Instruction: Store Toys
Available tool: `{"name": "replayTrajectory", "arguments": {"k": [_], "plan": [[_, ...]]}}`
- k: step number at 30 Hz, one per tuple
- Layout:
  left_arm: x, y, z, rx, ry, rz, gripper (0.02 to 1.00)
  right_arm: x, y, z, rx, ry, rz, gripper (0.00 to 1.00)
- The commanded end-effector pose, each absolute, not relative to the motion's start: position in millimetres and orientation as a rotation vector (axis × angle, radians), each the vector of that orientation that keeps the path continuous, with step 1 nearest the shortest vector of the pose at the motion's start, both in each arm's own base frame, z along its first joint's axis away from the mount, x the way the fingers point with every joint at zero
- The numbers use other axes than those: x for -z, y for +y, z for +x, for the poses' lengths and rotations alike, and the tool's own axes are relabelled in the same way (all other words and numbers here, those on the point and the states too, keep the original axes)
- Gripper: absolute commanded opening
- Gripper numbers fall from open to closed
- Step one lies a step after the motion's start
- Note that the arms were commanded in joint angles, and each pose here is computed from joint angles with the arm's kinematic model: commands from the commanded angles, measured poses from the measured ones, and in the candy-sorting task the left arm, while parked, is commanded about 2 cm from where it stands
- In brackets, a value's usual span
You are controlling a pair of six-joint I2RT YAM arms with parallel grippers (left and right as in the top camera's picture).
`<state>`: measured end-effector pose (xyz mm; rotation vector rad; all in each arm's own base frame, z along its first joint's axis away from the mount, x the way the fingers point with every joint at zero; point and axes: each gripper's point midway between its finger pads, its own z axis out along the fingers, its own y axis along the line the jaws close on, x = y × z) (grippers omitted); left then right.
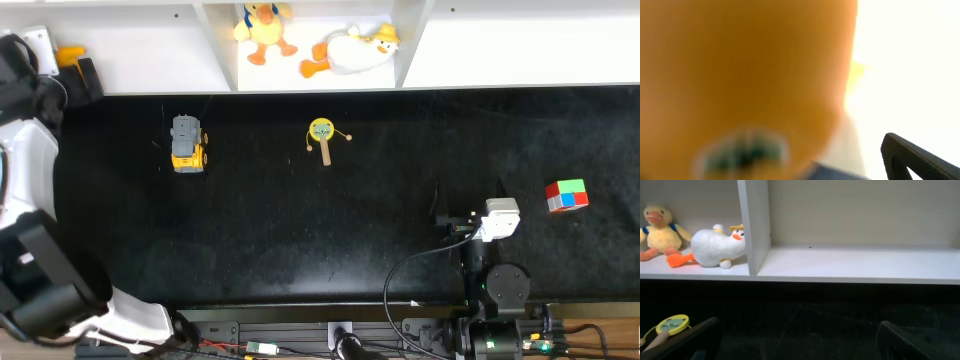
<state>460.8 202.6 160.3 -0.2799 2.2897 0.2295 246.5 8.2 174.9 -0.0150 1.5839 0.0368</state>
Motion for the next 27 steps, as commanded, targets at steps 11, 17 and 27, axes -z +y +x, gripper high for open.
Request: {"name": "replayTrajectory", "arguments": {"k": [11,17,27], "plan": [[-155.4,156.5,379.7,-0.2,2.338,-0.266,0.998,-171.7,8.9,246.7,-0.047,1.584,-0.012,0.996],[-138.5,121.6,332.0,-0.149,2.413,-0.263,0.998,-171.7,8.9,246.7,-0.047,1.584,-0.012,0.996],[-119.9,39.9,308.0,0.019,2.527,-0.097,0.998,-171.7,8.9,246.7,-0.047,1.584,-0.012,0.996]]}}
